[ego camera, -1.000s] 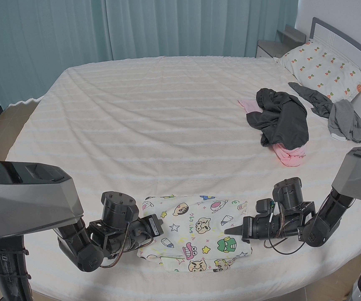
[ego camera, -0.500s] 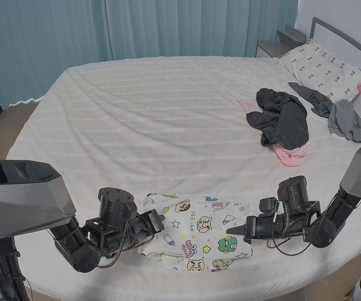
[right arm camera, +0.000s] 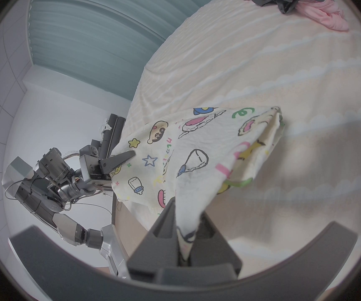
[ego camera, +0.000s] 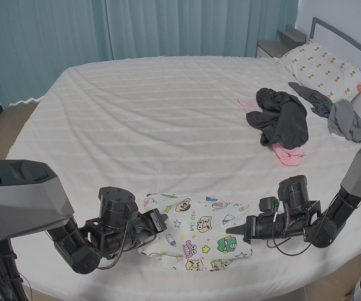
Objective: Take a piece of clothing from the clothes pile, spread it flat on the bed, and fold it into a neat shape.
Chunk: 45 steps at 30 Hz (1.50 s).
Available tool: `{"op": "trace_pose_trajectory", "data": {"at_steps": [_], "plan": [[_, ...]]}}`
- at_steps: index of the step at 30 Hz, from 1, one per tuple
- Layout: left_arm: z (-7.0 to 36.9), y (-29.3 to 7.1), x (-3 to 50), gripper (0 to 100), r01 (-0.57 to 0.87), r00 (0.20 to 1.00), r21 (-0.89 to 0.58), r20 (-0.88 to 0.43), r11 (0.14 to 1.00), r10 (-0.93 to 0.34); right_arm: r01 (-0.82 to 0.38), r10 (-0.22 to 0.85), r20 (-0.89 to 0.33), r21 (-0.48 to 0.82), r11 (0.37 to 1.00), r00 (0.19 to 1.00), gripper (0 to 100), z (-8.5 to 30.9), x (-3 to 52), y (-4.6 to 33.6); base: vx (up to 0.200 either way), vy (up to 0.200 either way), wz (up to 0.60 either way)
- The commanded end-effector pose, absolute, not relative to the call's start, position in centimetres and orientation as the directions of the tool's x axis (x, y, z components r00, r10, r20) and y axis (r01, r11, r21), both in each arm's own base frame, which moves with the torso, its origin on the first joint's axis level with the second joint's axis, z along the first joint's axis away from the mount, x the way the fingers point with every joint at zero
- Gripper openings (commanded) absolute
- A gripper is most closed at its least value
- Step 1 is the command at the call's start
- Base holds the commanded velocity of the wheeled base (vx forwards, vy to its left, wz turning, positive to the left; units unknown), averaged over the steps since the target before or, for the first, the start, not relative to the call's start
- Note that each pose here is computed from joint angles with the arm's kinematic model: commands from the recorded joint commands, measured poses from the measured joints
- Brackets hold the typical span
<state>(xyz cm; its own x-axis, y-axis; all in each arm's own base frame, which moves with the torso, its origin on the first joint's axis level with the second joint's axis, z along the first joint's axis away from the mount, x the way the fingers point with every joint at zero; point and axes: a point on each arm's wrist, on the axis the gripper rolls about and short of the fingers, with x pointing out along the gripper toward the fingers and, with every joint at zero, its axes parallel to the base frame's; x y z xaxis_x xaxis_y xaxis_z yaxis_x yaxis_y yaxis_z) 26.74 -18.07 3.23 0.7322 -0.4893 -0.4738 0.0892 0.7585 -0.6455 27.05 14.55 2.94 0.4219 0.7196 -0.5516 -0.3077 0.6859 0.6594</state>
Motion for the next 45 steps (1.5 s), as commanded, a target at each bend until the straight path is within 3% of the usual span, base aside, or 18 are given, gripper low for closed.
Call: {"op": "trace_pose_trajectory", "data": {"at_steps": [1, 34, 45], "plan": [[3.6, -18.3, 26.5, 0, 0.103, 0.732, -0.650, -0.463, 0.753, -0.500, -0.311, 0.721, -0.548, 0.660, 0.684, 0.424, 0, 3.1, 27.0, 14.5, 0.000, -0.200, 0.00], [5.1, -20.3, 25.3, 0, 0.175, 0.714, -0.662, -0.425, 0.729, -0.557, -0.326, 0.721, -0.523, 0.655, 0.681, 0.454, 0, 4.8, 26.3, 13.9, 0.000, -0.200, 0.00], [3.2, -19.9, 25.2, 0, 0.089, 0.743, -0.601, -0.491, 0.794, -0.455, -0.295, 0.708, -0.567, 0.652, 0.698, 0.422, 0, 2.7, 26.7, 14.2, 0.000, 0.000, 0.00]]}}
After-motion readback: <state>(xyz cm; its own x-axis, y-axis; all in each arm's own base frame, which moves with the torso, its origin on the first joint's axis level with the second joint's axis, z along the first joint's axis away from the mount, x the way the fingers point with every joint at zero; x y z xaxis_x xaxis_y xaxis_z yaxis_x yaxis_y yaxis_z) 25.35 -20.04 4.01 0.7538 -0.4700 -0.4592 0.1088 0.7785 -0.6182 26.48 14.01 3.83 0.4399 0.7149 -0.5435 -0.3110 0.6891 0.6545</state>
